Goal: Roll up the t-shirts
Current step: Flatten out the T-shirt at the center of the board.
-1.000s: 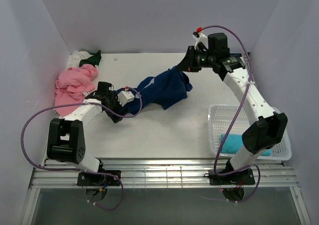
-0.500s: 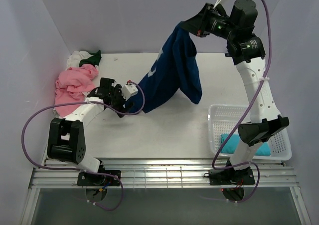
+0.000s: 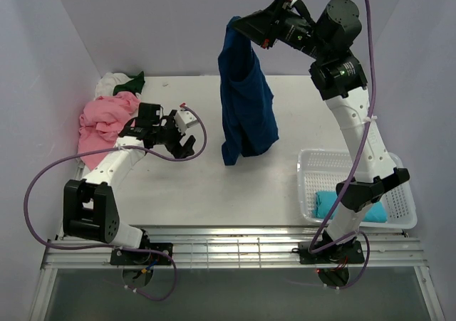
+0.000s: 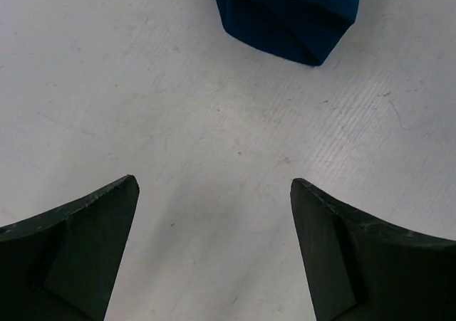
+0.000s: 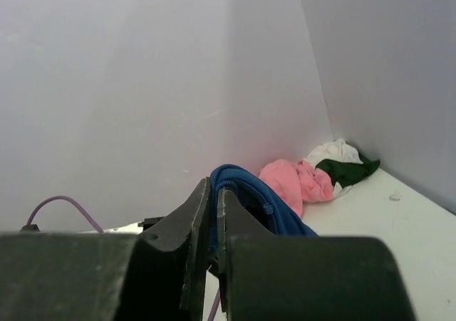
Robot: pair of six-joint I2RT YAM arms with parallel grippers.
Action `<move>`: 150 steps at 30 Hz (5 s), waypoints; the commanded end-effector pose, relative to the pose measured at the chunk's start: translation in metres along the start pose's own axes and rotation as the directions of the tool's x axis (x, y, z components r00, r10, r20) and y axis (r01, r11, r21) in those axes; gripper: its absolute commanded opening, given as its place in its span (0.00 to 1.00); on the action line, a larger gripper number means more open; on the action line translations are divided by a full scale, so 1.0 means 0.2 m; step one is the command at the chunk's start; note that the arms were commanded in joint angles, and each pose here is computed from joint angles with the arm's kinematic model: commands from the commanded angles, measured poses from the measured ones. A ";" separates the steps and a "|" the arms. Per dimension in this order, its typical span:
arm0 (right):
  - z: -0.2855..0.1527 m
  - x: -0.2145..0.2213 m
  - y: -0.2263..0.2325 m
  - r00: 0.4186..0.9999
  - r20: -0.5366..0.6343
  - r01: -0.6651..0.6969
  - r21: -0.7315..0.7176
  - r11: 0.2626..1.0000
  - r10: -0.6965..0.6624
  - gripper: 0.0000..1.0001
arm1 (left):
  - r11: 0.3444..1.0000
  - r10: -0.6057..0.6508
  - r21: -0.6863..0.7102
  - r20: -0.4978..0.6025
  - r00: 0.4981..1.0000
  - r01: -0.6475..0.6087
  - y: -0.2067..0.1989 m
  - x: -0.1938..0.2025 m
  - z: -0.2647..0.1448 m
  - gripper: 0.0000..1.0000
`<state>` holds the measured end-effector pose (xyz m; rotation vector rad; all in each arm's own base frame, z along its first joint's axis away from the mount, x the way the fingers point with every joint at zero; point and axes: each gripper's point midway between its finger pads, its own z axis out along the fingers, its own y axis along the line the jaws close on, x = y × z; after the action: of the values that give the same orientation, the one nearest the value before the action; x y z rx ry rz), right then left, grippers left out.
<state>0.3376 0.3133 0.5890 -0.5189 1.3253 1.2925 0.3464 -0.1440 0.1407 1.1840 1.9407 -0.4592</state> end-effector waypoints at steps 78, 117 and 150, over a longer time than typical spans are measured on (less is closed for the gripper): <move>-0.76 1.41 -1.42 0.751 -0.451 0.131 0.817 0.562 0.481 0.08 | 0.971 -0.113 -0.221 -0.098 0.989 0.089 0.40 0.26 -0.20 0.00; -0.92 1.81 -1.56 0.652 -0.530 0.130 0.782 0.609 0.542 0.43 | 0.877 -0.379 -0.400 -0.234 0.895 0.267 0.35 0.67 -0.13 0.69; -0.69 1.18 -1.44 0.832 -0.446 0.077 0.682 0.727 0.330 0.08 | 0.867 -0.265 -0.469 -0.152 0.952 0.167 0.58 0.33 -0.23 0.11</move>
<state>0.4701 0.1991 0.1494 -0.2505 2.4314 0.6058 0.3985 -0.0263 0.0756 0.7202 2.3497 -0.0643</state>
